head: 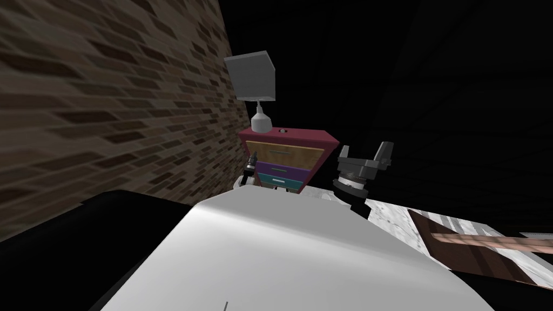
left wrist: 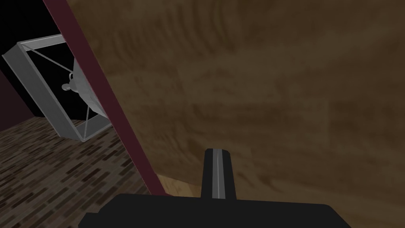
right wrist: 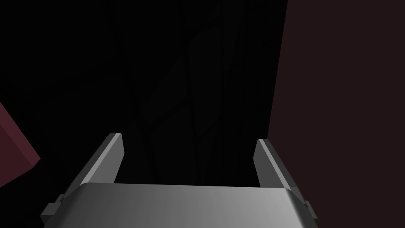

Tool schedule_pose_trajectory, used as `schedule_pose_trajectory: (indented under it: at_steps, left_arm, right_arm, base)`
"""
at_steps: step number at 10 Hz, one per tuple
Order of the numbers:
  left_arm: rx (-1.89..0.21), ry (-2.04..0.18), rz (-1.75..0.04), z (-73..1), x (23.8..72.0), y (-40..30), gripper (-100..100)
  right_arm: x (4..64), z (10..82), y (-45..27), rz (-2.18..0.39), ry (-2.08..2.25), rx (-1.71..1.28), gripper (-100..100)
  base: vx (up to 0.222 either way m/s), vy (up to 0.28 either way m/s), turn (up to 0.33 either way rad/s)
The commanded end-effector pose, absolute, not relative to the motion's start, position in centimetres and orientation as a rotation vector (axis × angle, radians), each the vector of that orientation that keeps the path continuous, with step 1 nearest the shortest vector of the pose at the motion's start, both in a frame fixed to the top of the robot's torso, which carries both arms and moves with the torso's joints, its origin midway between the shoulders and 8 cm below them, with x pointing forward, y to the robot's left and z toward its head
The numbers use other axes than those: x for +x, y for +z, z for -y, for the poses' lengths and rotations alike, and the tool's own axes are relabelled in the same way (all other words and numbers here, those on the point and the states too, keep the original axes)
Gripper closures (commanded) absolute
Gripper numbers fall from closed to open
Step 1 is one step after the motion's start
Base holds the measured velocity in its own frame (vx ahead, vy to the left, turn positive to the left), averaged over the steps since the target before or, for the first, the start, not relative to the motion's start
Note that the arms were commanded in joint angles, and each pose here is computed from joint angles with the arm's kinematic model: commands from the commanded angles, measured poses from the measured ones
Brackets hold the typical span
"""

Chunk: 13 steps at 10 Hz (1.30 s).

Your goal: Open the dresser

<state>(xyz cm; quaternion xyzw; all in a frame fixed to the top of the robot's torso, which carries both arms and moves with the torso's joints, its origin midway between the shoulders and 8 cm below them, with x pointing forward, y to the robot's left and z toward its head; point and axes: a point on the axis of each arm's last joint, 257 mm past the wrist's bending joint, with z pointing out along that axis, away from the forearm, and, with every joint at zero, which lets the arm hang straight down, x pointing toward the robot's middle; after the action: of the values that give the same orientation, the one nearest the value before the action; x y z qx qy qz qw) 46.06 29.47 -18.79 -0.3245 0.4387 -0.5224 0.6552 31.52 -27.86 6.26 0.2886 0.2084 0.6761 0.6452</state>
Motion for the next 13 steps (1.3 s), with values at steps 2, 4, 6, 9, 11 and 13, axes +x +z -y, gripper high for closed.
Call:
schedule_pose_trajectory:
  at_steps: [2, 4, 6, 9, 11, 13]
  left_arm:
    - [-0.786, -1.168, -1.053, -29.1, 46.4, -22.2, -100]
    - [-0.781, -1.175, -1.054, -28.8, 46.6, -22.5, -100]
    - [-0.800, -1.166, -1.071, -29.0, 46.5, -23.6, -100]
    - [-0.800, -1.166, -1.071, -29.0, 46.5, -23.6, -100]
    - [-0.798, -1.172, -1.076, -28.6, 46.6, -24.1, -100]
    - [-0.810, -1.166, -1.086, -28.7, 46.6, -24.8, -100]
  right_arm:
    - [31.5, 27.9, 6.3, -0.474, 1.539, 0.657, 0]
    - [31.5, 27.9, 6.3, -0.474, 1.539, 0.657, 0]
    - [31.5, 27.9, 6.3, -0.474, 1.539, 0.657, 0]
    - [31.5, 27.9, 6.3, -0.474, 1.539, 0.657, 0]
    - [31.5, 27.9, 6.3, -0.474, 1.539, 0.657, 0]
    - [31.5, 27.9, 6.3, -0.474, 1.539, 0.657, 0]
  base:
    - [-0.018, -0.021, -0.008]
    - [-0.011, -0.013, 0.006]
    - [-0.005, -0.022, 0.007]
    - [0.001, 0.002, -0.004]
    - [-0.016, -0.024, 0.015]
    - [0.003, -0.018, -0.001]
